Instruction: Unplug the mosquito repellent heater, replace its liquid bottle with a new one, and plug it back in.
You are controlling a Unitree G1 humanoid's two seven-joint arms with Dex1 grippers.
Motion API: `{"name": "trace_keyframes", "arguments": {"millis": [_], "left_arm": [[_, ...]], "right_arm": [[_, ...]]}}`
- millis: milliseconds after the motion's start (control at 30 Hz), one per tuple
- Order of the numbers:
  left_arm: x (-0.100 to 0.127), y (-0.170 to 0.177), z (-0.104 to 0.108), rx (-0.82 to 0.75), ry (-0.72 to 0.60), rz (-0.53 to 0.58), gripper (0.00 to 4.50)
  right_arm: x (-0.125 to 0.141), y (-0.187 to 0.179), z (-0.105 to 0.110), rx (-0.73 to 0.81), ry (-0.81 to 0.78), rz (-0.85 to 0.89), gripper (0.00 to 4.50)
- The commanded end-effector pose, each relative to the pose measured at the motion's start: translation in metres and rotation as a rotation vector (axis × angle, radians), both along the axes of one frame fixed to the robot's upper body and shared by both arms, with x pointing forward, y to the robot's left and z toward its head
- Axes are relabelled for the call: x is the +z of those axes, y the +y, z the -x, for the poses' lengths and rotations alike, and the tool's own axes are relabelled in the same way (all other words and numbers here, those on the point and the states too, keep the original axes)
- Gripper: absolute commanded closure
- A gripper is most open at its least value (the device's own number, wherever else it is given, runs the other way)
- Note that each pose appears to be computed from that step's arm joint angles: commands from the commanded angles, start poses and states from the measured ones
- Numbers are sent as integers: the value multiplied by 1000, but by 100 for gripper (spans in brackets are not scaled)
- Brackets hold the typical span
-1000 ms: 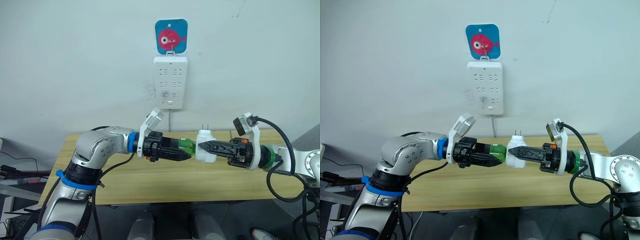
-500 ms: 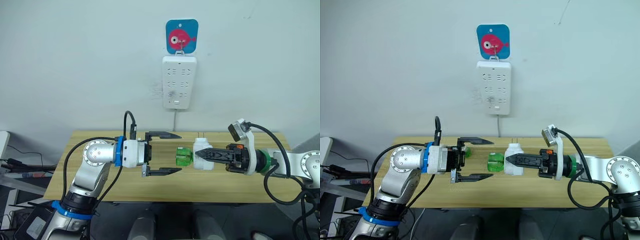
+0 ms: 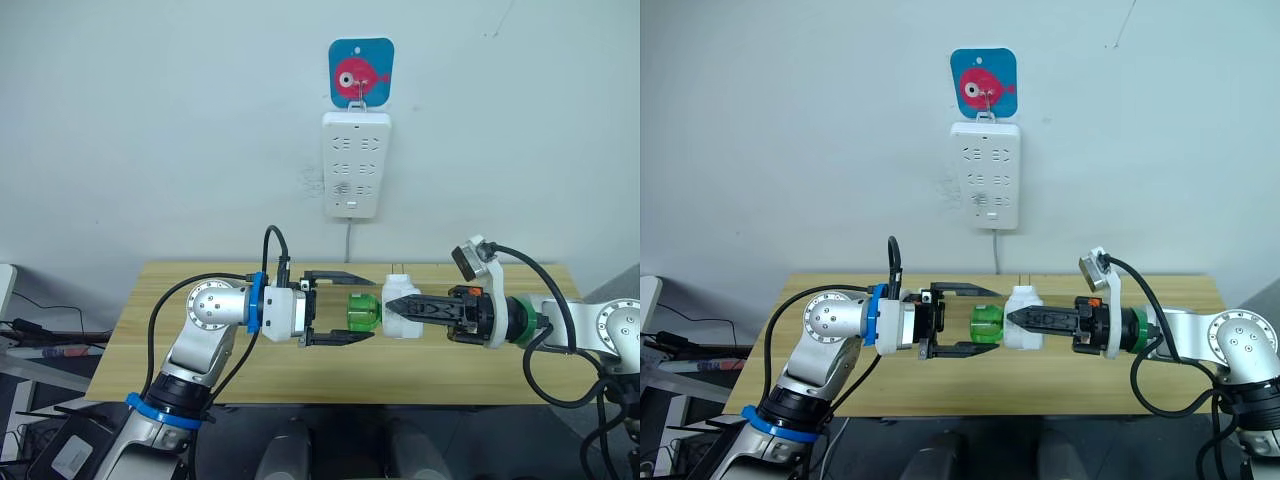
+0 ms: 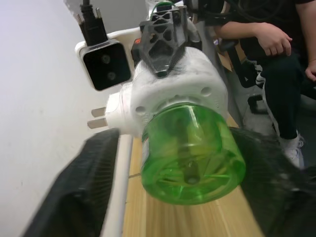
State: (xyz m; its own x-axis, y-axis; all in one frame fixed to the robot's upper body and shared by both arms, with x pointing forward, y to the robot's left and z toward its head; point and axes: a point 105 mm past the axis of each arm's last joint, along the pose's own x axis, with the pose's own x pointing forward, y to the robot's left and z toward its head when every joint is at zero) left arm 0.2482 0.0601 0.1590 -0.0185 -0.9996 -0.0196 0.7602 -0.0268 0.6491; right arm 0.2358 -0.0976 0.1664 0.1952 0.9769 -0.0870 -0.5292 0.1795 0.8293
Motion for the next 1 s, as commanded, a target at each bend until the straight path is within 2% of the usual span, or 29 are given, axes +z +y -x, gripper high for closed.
{"name": "trace_keyframes", "arguments": {"millis": [33,100,133,167,200,233,267,300,367,467,667,733,767,800,933,1000], "left_arm": [[10,-1,4,-5,-30,25,225],[12,1,2,2,4,13,225],[11,2,1,6,66,-15,225],[8,4,-4,30,193,-62,225],[4,6,-11,76,386,-100,225],[0,11,-17,116,639,-134,225],[-4,16,-17,116,838,-185,225],[-4,21,-15,99,980,-227,225],[-1,26,-18,89,1095,-251,225],[7,25,-27,92,1178,-211,225],[18,20,-23,40,1126,-155,225],[19,20,-24,60,1058,-129,225],[18,20,-25,86,977,-126,225],[16,21,-24,100,913,-129,153],[1,30,-15,139,573,-177,35],[-1,33,-10,142,358,-155,34]], "right_arm": [[12,6,6,39,-45,-26,150],[13,6,5,32,-47,-25,150],[13,6,5,28,-49,-23,150],[13,6,4,25,-52,-19,150],[14,6,3,23,-55,-15,150],[14,7,3,23,-59,-11,150],[15,8,2,24,-69,-2,150],[15,9,2,23,-75,2,150],[16,11,2,31,-76,0,150],[16,15,8,73,-79,3,150],[15,17,11,92,-71,0,150],[15,17,11,87,-68,-6,150],[14,16,9,79,-64,-12,150],[14,16,8,70,-60,-20,150],[12,11,1,35,-37,-27,150],[11,9,-2,23,-31,-27,150]]}}
